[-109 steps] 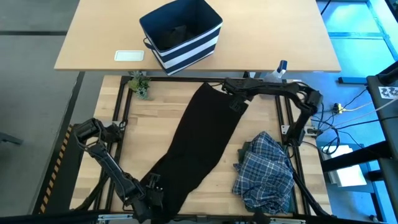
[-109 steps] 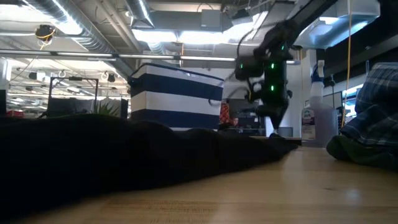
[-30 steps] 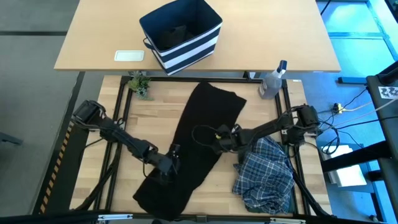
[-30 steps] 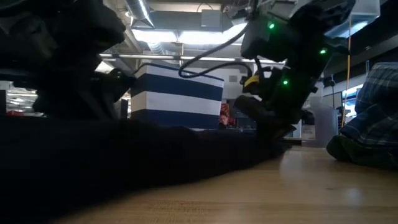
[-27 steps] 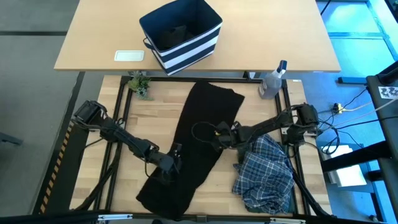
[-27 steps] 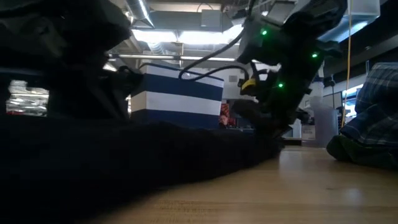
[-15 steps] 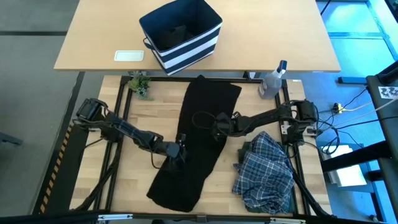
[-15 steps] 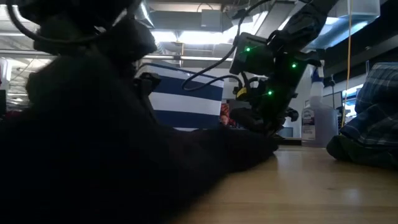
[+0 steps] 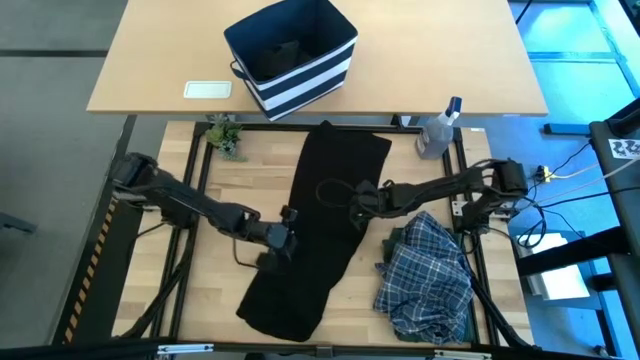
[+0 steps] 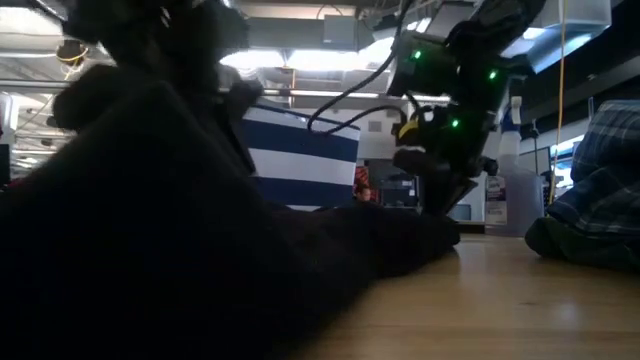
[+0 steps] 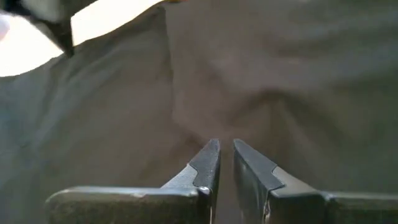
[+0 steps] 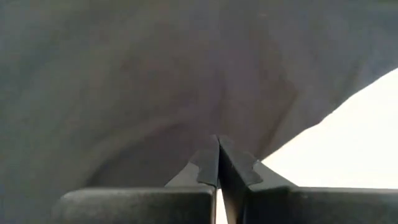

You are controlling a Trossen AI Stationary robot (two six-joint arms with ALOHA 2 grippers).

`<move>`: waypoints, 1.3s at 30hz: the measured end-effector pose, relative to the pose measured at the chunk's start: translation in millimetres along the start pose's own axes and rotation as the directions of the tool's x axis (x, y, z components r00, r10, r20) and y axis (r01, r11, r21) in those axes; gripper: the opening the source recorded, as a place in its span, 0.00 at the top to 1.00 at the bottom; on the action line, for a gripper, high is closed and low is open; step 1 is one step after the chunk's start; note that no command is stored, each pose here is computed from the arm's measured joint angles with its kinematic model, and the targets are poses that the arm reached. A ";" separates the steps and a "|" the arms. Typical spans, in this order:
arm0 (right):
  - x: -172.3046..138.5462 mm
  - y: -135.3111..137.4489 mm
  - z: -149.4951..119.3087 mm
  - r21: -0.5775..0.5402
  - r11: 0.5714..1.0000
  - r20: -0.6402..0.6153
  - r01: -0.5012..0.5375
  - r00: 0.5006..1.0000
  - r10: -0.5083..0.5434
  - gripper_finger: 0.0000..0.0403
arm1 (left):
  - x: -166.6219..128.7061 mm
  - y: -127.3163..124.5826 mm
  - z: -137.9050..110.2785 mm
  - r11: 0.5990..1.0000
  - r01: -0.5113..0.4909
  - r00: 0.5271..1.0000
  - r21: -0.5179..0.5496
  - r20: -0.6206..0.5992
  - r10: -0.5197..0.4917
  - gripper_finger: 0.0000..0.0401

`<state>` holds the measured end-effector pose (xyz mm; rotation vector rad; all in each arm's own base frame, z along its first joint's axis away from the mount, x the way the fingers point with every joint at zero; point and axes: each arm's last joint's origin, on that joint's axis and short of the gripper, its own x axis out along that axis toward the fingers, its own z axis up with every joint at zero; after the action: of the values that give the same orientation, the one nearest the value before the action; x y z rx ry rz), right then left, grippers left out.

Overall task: Fold Laundry from Bin
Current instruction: Fold the black shirt

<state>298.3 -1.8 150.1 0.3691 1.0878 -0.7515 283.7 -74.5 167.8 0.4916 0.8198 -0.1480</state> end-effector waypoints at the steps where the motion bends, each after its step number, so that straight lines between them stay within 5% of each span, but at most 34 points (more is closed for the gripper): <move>1: -3.9 -0.2 0.2 -0.008 1.000 0.005 -0.009 1.000 0.009 0.99 | -9.2 1.1 1.5 1.000 -0.007 1.000 0.010 -0.022 0.007 0.91; 6: -28.4 10.7 -2.7 -0.095 0.989 0.071 -0.110 0.991 0.116 0.99 | -53.2 -8.0 10.4 0.996 0.089 0.996 -0.016 0.004 -0.089 0.91; 12: -60.7 48.1 -18.4 -0.294 0.922 0.229 -0.250 0.919 0.322 0.99 | -82.8 -63.2 9.1 0.968 0.220 0.976 0.120 -0.023 -0.219 0.91; 24: -103.8 136.0 -78.9 -0.697 0.601 0.357 -0.392 0.536 0.765 0.99 | -97.6 -148.6 3.3 0.928 0.363 0.931 0.082 0.006 -0.365 0.87; 31: -95.7 177.4 -99.6 -0.797 0.446 0.212 -0.408 0.504 0.838 0.82 | -81.1 -167.7 5.0 0.908 0.416 0.908 0.046 0.024 -0.417 0.71; 39: -82.9 215.0 -113.6 -0.906 0.333 0.128 -0.260 0.584 0.802 0.45 | -67.0 -181.6 -2.3 0.893 0.408 0.911 0.192 -0.023 -0.411 0.60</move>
<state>354.5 248.9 156.3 -0.3136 0.5217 0.3806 180.0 -237.0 149.7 0.4927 0.8877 -0.6287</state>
